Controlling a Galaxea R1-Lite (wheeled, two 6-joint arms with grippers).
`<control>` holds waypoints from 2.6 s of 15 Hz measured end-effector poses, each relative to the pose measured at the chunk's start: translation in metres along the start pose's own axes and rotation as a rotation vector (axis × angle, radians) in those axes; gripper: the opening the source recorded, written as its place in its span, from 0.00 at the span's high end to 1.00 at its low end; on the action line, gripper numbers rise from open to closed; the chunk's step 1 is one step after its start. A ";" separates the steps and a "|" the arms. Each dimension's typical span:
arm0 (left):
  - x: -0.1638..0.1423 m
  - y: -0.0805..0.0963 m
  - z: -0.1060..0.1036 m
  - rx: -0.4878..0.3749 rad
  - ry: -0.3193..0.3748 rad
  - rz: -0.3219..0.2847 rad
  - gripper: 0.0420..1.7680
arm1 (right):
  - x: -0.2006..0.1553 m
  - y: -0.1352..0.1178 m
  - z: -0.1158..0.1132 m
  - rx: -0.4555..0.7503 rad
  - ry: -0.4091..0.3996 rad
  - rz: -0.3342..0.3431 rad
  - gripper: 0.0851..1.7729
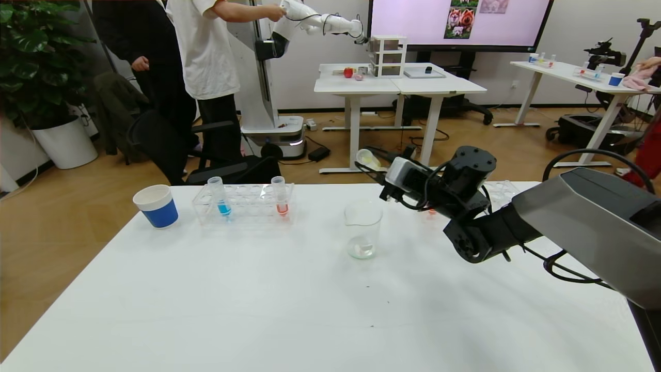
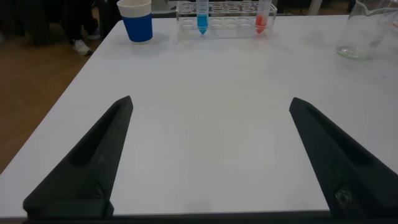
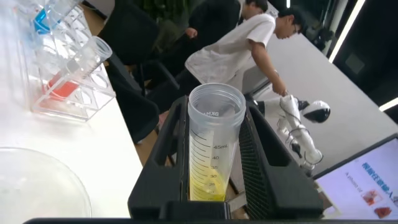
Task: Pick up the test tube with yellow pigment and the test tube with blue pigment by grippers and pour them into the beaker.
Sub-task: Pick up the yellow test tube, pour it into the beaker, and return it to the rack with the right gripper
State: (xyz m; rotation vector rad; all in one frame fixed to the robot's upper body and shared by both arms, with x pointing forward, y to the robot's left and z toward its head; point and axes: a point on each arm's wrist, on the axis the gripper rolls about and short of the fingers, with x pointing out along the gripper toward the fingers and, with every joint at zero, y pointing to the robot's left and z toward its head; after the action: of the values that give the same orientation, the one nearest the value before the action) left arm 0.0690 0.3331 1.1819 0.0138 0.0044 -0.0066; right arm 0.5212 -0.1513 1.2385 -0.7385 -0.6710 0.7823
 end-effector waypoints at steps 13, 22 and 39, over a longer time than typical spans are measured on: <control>0.000 0.000 0.000 0.000 0.000 0.000 0.01 | -0.015 0.006 -0.002 -0.226 -0.235 0.123 0.75; 0.000 0.000 0.000 0.000 0.000 0.000 0.01 | -0.020 0.007 -0.013 -0.320 -0.236 0.128 0.75; 0.000 0.000 0.000 0.000 0.000 0.000 0.01 | -0.026 0.002 -0.039 -0.531 -0.239 0.112 0.75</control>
State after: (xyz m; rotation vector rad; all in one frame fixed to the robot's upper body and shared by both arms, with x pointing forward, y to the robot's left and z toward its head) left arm 0.0690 0.3331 1.1818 0.0138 0.0048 -0.0066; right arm 0.5366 -0.1839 1.2087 -1.1829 -1.0826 0.8095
